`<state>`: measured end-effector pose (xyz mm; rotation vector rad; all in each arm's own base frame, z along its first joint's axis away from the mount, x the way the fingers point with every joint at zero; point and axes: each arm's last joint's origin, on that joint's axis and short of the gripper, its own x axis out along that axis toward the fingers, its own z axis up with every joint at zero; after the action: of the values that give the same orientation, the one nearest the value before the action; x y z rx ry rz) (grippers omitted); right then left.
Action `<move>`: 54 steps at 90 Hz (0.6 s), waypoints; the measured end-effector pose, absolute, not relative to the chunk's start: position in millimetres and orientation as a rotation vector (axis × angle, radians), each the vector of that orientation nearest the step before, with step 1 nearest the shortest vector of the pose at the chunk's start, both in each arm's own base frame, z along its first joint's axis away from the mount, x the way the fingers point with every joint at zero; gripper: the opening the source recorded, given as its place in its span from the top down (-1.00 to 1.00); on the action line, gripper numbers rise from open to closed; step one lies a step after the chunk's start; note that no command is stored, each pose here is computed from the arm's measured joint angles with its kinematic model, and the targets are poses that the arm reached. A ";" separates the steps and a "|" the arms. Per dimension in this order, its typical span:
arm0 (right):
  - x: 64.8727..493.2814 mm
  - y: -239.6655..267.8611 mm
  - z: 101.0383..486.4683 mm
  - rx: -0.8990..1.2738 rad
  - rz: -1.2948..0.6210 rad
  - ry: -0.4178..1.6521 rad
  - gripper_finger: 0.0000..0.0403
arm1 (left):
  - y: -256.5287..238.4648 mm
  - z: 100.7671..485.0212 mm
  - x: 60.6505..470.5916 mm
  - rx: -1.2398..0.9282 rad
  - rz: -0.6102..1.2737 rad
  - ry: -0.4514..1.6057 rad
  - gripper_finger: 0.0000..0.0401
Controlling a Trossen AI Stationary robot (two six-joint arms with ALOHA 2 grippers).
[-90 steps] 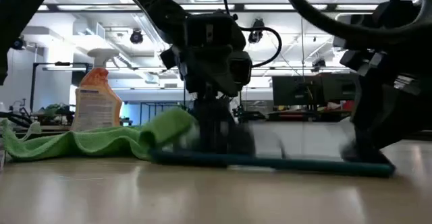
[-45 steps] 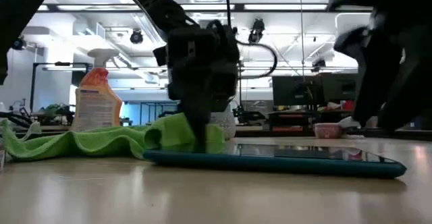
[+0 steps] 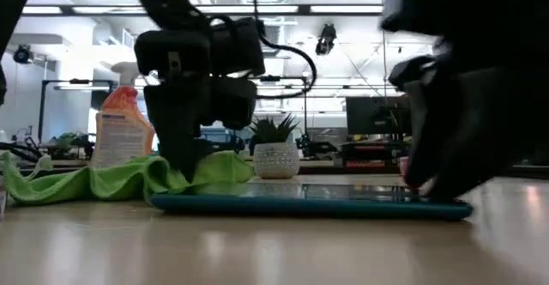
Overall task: Apply microfiber cloth
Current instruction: Spray the front and back of the tablet with the spray bottle
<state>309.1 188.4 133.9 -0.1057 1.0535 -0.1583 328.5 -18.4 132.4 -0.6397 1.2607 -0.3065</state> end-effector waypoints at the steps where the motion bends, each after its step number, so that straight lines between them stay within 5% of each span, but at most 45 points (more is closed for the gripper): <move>1: 309.2 187.1 133.6 -0.102 -0.166 1.057 0.35 | -18.2 131.7 327.8 -0.642 -0.300 1.254 0.13; 30: 305.0 166.9 130.1 0.072 -0.412 1.077 0.47 | -11.6 123.4 303.1 -0.680 -0.130 1.136 0.21; 54: 303.3 168.1 135.2 0.052 -0.375 1.081 0.43 | -10.9 117.2 285.9 -0.878 -0.044 1.038 0.26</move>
<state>303.3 168.1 135.2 0.0521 1.0811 -0.3752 285.9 -10.9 117.2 -0.8783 1.0383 -0.0441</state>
